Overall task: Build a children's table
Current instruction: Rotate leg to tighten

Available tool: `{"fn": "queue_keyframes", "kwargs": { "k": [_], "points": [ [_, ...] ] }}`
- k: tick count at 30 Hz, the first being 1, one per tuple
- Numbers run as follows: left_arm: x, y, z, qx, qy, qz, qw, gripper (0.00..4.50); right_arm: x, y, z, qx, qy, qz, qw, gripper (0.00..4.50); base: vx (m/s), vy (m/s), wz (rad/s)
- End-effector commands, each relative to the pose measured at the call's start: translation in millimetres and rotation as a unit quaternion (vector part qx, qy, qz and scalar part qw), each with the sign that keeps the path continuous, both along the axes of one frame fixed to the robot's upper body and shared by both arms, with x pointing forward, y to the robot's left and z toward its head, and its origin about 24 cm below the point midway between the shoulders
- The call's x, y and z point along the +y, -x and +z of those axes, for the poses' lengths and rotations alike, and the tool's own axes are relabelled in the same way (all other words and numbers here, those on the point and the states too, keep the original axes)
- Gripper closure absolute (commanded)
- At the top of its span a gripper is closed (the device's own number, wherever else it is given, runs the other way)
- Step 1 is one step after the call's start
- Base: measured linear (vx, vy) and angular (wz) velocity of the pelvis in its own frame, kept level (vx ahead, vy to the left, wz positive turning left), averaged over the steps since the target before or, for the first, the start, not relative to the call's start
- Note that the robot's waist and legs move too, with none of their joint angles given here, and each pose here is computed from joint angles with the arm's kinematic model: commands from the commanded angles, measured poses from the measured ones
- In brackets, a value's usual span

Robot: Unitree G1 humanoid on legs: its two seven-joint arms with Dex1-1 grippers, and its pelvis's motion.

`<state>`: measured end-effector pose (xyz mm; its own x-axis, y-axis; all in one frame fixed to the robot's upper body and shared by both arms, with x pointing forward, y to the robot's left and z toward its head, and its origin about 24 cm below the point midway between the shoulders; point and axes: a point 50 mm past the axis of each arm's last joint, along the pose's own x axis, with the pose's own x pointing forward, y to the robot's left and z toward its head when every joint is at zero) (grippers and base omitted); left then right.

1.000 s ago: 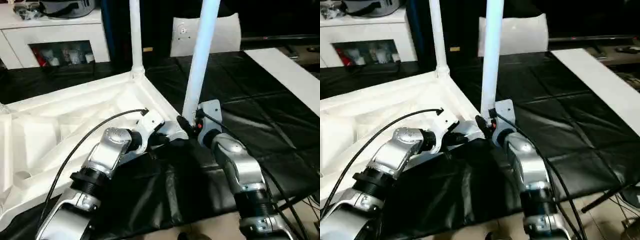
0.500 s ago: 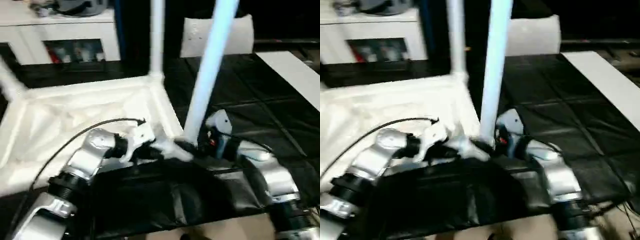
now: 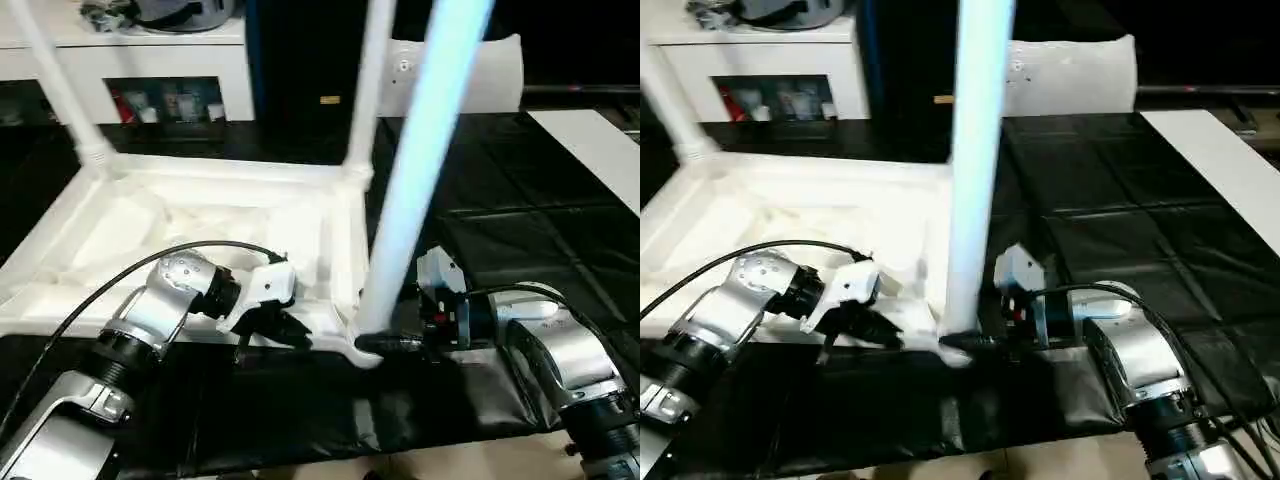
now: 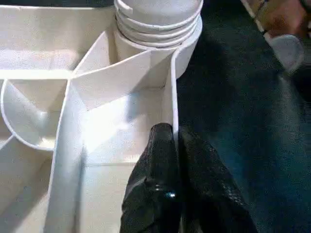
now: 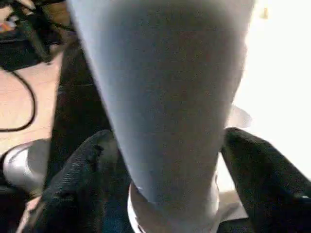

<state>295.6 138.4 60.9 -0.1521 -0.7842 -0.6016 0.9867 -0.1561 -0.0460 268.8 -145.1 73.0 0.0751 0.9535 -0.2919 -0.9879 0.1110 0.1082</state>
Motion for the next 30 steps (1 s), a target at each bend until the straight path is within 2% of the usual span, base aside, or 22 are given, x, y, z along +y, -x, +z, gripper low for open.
{"fn": "queue_keyframes", "kwargs": {
  "k": [1, 6, 9, 11, 17, 20, 24, 27, 28, 29, 30],
  "points": [
    [-6, 1.9, 5.6, 0.002, -0.005, -0.051, 0.999, 4.5, -0.4, 0.4, 0.9, 0.013, -0.002, 0.017, 1.0, 1.22, 0.0, 0.0, 0.0],
    [-2, 1.2, 6.0, 0.003, -0.01, -0.055, 0.998, 4.5, -0.1, 1.2, 0.9, 0.021, -0.003, 0.029, 0.999, 1.71, 0.0, 0.0, 0.0],
    [1, 0.6, 5.8, 0.004, -0.013, -0.055, 0.998, 4.5, 0.0, 2.4, 0.7, 0.029, -0.004, 0.037, 0.999, 1.85, 0.0, 0.0, 0.0],
    [1, 0.5, 5.7, 0.004, -0.013, -0.054, 0.998, 4.5, 0.3, 2.8, 0.5, 0.03, -0.004, 0.039, 0.999, 2.2, 0.0, 0.0, 0.0],
    [3, 1.5, 4.1, 0.008, -0.01, -0.048, 0.999, 4.5, 2.6, 5.3, -0.8, 0.04, -0.009, 0.047, 0.998, 2.45, 0.0, 0.0, 0.0],
    [3, 0.6, 3.0, 0.008, 0.005, -0.019, 1.0, 4.5, 6.9, 8.8, -0.9, 0.048, -0.025, 0.042, 0.998, 2.51, 0.0, 0.0, 0.0],
    [0, -2.8, 3.2, 0.005, 0.017, 0.026, 1.0, 4.5, 13.9, 9.7, -0.9, 0.046, -0.049, 0.012, 0.998, 2.52, 0.0, 0.0, 0.0],
    [-7, -10.9, 4.9, 0.002, 0.034, 0.112, 0.993, 4.5, 30.1, 2.0, -7.6, 0.033, -0.05, -0.082, 0.995, 2.52, 0.0, 0.0, 0.0],
    [-12, -14.1, 6.3, 0.003, 0.046, 0.146, 0.988, 4.5, 38.8, -2.7, -11.2, 0.034, -0.045, -0.13, 0.99, 2.52, 0.0, 0.0, 0.0],
    [-13, -14.2, 6.4, 0.003, 0.047, 0.147, 0.988, 4.5, 39.3, -3.0, -11.4, 0.034, -0.045, -0.133, 0.99, 2.52, 0.0, 0.0, 0.0],
    [-18, -17.0, 7.8, 0.004, 0.058, 0.178, 0.982, 4.5, 48.1, -7.5, -14.9, 0.038, -0.038, -0.181, 0.982, 2.53, 0.0, 0.0, 0.0]
  ]
}}
